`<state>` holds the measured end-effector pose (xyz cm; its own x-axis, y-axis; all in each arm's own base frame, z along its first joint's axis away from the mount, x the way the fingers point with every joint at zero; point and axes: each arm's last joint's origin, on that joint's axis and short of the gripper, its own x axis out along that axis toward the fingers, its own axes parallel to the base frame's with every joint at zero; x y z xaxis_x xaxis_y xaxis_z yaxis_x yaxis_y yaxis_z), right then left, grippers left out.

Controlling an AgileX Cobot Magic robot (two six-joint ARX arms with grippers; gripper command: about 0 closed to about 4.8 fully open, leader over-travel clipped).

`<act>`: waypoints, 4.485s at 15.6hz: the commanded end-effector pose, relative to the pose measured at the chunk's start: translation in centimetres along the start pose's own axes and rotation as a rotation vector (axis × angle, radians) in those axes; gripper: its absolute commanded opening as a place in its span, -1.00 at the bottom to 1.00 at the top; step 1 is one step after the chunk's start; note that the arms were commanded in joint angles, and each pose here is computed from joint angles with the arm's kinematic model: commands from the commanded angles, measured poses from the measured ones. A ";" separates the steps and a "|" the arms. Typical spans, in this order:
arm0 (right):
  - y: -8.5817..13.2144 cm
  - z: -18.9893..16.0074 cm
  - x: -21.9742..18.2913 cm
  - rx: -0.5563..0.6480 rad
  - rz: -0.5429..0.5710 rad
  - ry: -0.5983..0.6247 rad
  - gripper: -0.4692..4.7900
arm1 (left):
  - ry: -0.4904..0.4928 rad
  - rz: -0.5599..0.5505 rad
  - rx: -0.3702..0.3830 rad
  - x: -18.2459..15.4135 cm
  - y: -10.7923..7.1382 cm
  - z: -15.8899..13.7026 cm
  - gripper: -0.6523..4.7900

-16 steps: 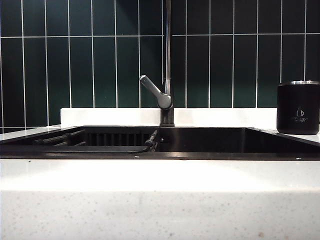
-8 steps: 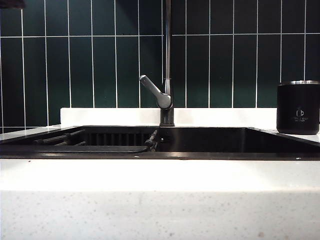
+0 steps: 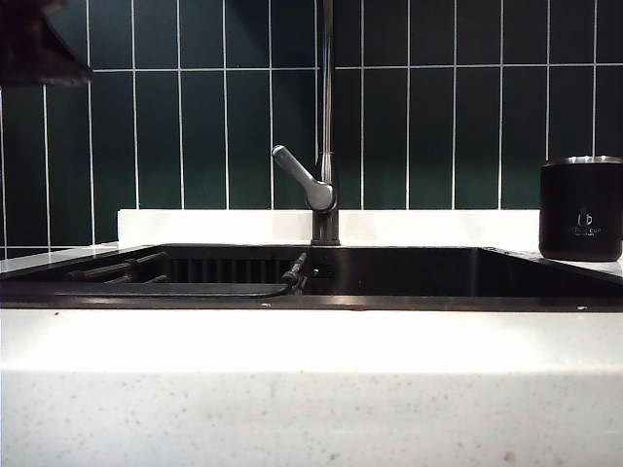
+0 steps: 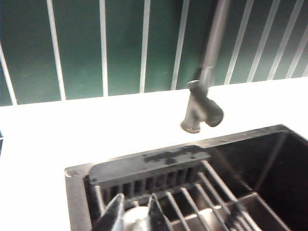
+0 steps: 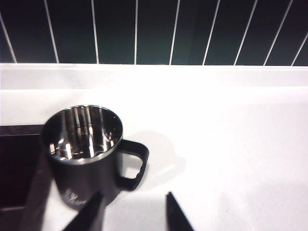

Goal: Pick up the mug next to the sink, go to the faucet to get some water, pour the water into the sink, and finally put the mug back to its place.

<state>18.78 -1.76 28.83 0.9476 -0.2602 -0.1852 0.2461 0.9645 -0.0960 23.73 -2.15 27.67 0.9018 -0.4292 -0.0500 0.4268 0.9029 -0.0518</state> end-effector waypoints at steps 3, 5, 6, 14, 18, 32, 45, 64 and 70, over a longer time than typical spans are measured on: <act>0.5 -0.1 1.4 -0.004 -0.049 0.002 -0.15 | -0.037 -0.066 0.052 3.2 -0.1 1.4 -0.30; 0.7 -0.4 1.8 -0.008 -0.004 0.016 -0.05 | -0.018 -0.109 0.104 4.7 -0.5 1.0 -0.29; 0.7 -0.5 1.9 -0.009 0.001 0.022 0.12 | 0.009 -0.122 0.132 5.7 -0.5 0.3 -0.30; 1.8 -3.1 6.6 0.045 -0.050 0.100 0.10 | -0.003 -0.082 0.219 8.3 0.6 -2.2 -0.30; 2.1 -4.3 8.2 0.056 -0.074 0.117 0.10 | -0.036 -0.059 0.231 8.3 0.6 -1.9 -0.30; 1.9 -6.6 12.2 0.080 -0.115 0.038 0.10 | -0.041 -0.060 0.232 8.3 0.6 -1.8 -0.30; 0.7 -7.4 13.6 0.076 -0.022 -0.029 -0.02 | -0.001 -0.069 0.218 8.4 0.6 -2.2 -0.31; 1.3 -5.5 13.1 0.076 0.150 -0.139 -0.82 | -0.010 -0.206 0.175 9.9 0.7 -2.0 -0.47; 4.8 0.1 12.3 0.076 0.310 -0.274 -0.82 | -0.022 -0.294 0.156 14.4 1.9 -0.5 -0.43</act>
<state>31.39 -1.11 24.98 0.9988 0.0203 0.0436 -0.0200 0.9998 -0.0071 36.99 -6.44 26.05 0.7631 -0.6453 -0.0355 0.6452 0.7575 0.0992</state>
